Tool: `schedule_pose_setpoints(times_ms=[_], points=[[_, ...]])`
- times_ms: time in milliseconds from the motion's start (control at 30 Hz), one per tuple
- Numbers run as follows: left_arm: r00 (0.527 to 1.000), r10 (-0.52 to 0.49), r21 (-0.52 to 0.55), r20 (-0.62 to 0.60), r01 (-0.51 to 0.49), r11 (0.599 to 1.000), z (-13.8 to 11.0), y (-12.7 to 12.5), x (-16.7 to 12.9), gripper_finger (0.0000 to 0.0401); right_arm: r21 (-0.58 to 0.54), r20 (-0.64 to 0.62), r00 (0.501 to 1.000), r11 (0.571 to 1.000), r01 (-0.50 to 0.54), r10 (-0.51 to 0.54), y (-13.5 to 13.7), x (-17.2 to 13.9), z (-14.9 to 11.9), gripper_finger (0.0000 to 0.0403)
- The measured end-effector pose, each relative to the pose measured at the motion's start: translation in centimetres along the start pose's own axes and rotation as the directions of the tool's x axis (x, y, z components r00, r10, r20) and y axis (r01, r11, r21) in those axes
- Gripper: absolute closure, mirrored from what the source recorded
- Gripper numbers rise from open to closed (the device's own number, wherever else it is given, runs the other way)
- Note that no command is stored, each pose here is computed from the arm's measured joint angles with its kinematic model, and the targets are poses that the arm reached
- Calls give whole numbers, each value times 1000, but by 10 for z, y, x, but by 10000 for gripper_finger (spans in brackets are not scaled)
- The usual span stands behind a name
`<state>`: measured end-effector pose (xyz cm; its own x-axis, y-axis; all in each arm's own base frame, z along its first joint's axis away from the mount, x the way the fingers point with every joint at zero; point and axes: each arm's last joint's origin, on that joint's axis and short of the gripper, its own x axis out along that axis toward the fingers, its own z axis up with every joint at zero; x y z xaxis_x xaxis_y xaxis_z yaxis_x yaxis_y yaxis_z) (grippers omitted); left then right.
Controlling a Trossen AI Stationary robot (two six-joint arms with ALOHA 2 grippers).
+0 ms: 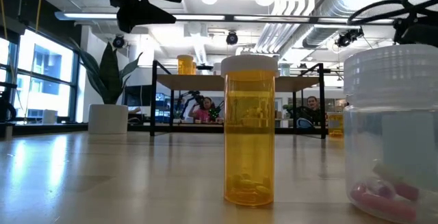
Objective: Pick and place medicine bottles onto shelf by color
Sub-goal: Put the top green pill bottle aligned with the other green pill bottle on the shelf
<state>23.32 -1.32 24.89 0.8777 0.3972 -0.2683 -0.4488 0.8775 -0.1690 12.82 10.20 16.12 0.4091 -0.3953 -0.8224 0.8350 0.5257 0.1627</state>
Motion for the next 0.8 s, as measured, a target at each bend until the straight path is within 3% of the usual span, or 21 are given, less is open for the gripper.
schedule_pose_setpoints(times_ms=[267, 600, 800], points=[[1000, 0, -4, 0, 0, 1000, 0, 0, 0, 133, 0, -11, 1000, 1000, 3, -3, -5, 7, -4, 224], [1000, -4, -7, 10, 4, 1000, 1, 0, 0, 133, -5, -11, 1000, 1000, -2, 2, -5, 7, -4, 301], [1000, -4, -3, 9, 4, 1000, 1, 0, 0, 133, 43, -23, 998, 997, -57, 58, 2, 7, -5, 298]])
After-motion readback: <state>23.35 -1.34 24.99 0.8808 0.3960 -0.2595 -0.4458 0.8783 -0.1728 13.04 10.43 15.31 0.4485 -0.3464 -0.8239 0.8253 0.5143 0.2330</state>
